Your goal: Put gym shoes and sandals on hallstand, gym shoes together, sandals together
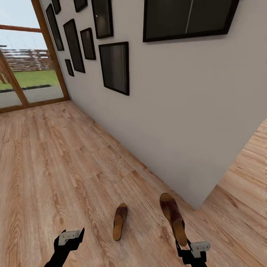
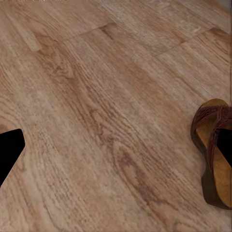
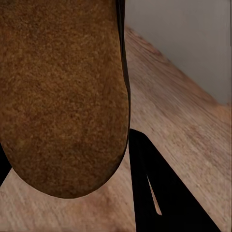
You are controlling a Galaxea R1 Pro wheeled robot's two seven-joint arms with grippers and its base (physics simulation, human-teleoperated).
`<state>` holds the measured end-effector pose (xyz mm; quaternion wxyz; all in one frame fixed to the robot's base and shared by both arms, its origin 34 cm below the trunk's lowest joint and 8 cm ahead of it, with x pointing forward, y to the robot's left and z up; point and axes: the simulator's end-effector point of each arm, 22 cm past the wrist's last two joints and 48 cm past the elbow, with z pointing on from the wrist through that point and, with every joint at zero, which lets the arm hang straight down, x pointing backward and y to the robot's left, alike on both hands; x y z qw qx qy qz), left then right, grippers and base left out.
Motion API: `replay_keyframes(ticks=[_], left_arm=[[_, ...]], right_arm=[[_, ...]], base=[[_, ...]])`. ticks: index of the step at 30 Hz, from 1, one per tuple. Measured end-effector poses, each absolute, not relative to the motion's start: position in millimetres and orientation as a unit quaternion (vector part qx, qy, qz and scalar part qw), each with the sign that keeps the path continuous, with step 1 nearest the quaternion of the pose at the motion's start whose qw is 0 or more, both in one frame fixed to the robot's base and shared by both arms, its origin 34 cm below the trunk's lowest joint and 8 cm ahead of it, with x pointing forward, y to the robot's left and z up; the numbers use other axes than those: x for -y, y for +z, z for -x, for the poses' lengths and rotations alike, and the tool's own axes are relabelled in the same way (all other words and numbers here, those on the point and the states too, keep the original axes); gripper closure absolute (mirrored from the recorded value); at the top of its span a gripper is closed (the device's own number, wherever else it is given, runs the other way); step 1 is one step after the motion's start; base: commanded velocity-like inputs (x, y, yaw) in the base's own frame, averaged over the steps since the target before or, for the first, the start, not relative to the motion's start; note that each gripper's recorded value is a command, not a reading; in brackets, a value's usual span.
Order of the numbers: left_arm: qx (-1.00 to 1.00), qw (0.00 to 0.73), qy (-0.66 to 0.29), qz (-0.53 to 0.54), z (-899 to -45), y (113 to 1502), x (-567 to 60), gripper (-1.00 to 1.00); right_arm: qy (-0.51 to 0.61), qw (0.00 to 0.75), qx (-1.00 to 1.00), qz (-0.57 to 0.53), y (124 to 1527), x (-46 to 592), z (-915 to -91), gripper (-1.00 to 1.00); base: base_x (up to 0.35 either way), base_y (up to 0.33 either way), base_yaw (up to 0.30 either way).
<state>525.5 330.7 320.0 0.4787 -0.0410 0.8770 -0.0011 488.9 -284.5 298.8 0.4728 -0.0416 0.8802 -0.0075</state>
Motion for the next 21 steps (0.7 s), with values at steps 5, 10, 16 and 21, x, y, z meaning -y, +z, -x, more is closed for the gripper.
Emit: replay_keyframes(ticks=[5,10,16,21], left_arm=[[-0.877,0.479,-0.002,0.039,-525.6,320.1,-329.8,-1.0],[-0.879,0.475,-0.002,0.037,-525.3,318.9,-328.0,-1.0],[-0.88,0.472,0.002,0.042,-530.3,319.2,-329.4,-1.0],[-0.903,0.428,-0.007,0.043,-529.6,305.1,-321.0,-1.0]], right_arm=[[-0.008,0.473,-0.88,0.041,298.9,285.1,-488.7,1.0],[-0.006,0.475,-0.879,0.044,300.2,283.3,-490.6,1.0],[0.014,0.482,-0.873,0.076,305.2,260.8,-498.1,1.0],[0.062,0.53,-0.832,0.152,348.5,190.6,-549.0,1.0]], base=[[0.0,0.0,-0.256],[0.0,0.0,-0.195],[0.0,0.0,-0.048],[0.0,0.0,-0.008]])
